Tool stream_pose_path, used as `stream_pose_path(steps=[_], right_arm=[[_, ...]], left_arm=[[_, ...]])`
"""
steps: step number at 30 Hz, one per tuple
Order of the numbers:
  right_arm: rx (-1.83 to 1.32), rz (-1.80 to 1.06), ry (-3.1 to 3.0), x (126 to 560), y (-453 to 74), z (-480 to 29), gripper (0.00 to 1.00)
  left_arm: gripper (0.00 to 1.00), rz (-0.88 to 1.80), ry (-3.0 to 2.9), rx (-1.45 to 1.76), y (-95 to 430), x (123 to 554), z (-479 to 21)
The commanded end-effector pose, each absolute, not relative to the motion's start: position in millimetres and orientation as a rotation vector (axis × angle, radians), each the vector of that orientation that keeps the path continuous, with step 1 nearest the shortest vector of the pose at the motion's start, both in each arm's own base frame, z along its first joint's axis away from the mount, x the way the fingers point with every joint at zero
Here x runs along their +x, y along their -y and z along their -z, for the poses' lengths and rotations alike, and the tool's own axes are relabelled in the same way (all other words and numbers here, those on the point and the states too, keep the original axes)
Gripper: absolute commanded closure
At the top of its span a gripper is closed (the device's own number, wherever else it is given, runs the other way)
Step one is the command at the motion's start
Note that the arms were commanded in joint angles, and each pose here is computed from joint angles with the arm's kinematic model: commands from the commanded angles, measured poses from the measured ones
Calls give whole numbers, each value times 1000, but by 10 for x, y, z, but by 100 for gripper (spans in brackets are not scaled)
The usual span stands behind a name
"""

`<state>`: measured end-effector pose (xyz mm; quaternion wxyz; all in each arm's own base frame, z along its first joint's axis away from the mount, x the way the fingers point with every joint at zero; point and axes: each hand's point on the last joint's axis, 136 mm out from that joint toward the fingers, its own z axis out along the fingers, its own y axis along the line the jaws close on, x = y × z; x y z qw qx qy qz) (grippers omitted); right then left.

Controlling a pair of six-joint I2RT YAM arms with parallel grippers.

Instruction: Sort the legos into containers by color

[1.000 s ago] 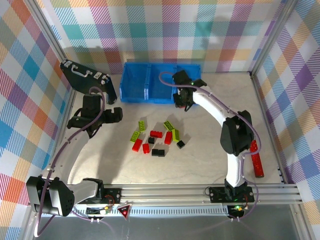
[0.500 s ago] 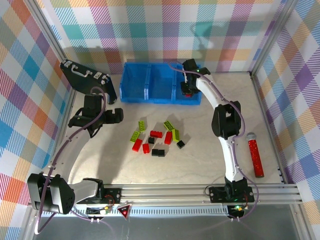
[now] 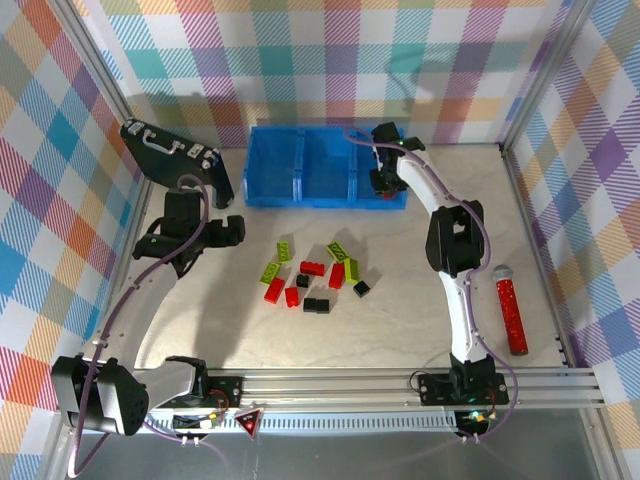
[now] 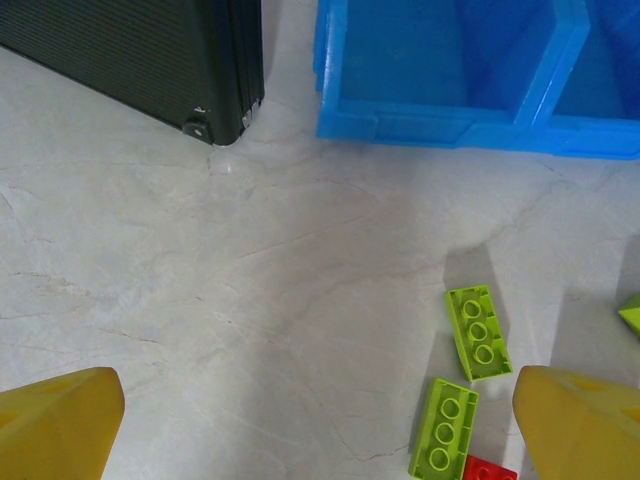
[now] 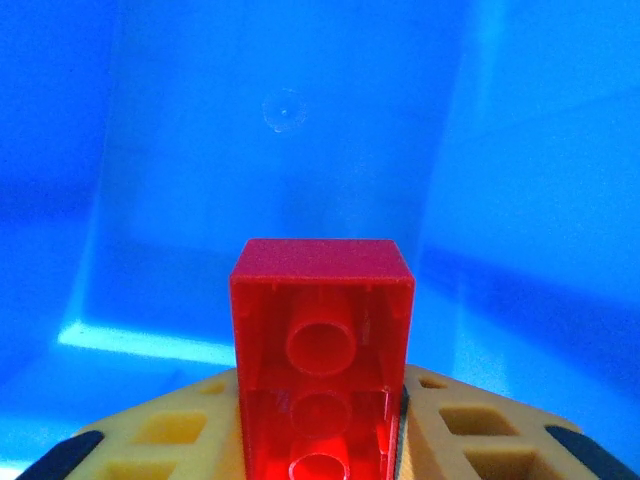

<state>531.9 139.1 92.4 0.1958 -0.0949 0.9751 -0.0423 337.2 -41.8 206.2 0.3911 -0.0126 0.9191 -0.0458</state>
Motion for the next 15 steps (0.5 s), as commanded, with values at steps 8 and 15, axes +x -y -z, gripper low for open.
stream_pose_path(steps=[8, 15], right_arm=[[-196, 71, -2741, 5430, -1313, -897, 60], [-90, -80, -2702, 5626, -1509, -861, 57]], left_arm=[[0, 105, -2350, -18, 395, 3354, -2018], [0, 102, -2355, -22, 390, 3356, -2002]])
